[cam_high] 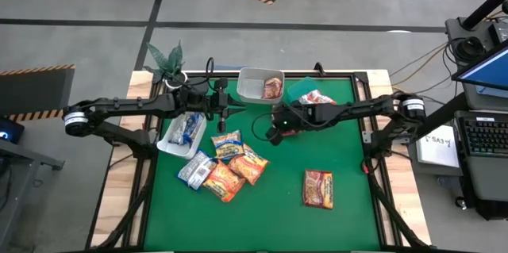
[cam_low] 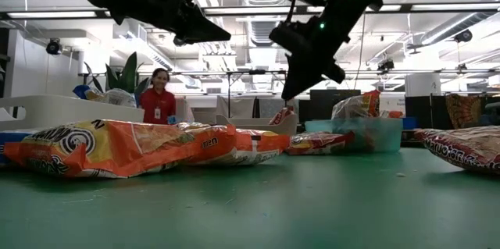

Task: Sort Maruchan noodles
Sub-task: Put the red noodle pack into the gray bin

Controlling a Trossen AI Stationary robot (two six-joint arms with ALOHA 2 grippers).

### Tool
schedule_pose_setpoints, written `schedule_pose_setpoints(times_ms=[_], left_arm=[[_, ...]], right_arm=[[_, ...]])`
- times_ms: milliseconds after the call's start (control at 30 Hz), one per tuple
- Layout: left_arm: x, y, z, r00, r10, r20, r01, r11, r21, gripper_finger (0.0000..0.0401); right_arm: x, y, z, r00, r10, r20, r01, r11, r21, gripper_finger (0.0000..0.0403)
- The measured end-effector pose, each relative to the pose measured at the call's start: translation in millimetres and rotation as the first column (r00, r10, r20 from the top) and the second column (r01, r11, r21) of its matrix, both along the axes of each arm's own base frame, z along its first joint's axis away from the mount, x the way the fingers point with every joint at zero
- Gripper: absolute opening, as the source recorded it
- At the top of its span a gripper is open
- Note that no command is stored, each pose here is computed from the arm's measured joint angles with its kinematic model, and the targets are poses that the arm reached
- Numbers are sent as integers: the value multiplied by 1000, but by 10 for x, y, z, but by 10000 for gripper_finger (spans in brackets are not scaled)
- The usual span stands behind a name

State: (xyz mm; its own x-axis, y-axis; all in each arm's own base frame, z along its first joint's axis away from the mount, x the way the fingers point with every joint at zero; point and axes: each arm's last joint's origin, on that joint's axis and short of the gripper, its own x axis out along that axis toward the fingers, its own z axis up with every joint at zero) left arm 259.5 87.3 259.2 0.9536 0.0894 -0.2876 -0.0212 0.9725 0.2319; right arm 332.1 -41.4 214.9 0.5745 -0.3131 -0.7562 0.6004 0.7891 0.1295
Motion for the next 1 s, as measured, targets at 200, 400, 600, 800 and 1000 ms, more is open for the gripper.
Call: schedule_pose_setpoints(times_ms=[200, 400, 600, 800, 1000], left_arm=[[0, 0, 0, 1000, 0, 0, 0, 1000, 0, 39], [0, 0, 0, 1000, 0, 0, 0, 1000, 0, 39], [0, 0, 0, 1000, 0, 0, 0, 1000, 0, 39], [0, 0, 0, 1000, 0, 0, 0, 1000, 0, 39], [0, 1, 0, 1000, 0, 0, 0, 1000, 0, 39]], right_arm=[[-19, 34, 58, 1000, 7, 17, -7, 1000, -2, 12], [-20, 38, 55, 1000, -4, 20, 4, 1000, 2, 12], [-23, 38, 50, 1000, -7, 19, 7, 1000, 3, 12], [-23, 38, 48, 1000, -7, 19, 7, 1000, 3, 12], [34, 26, -38, 1000, -19, 15, 19, 1000, -12, 12]])
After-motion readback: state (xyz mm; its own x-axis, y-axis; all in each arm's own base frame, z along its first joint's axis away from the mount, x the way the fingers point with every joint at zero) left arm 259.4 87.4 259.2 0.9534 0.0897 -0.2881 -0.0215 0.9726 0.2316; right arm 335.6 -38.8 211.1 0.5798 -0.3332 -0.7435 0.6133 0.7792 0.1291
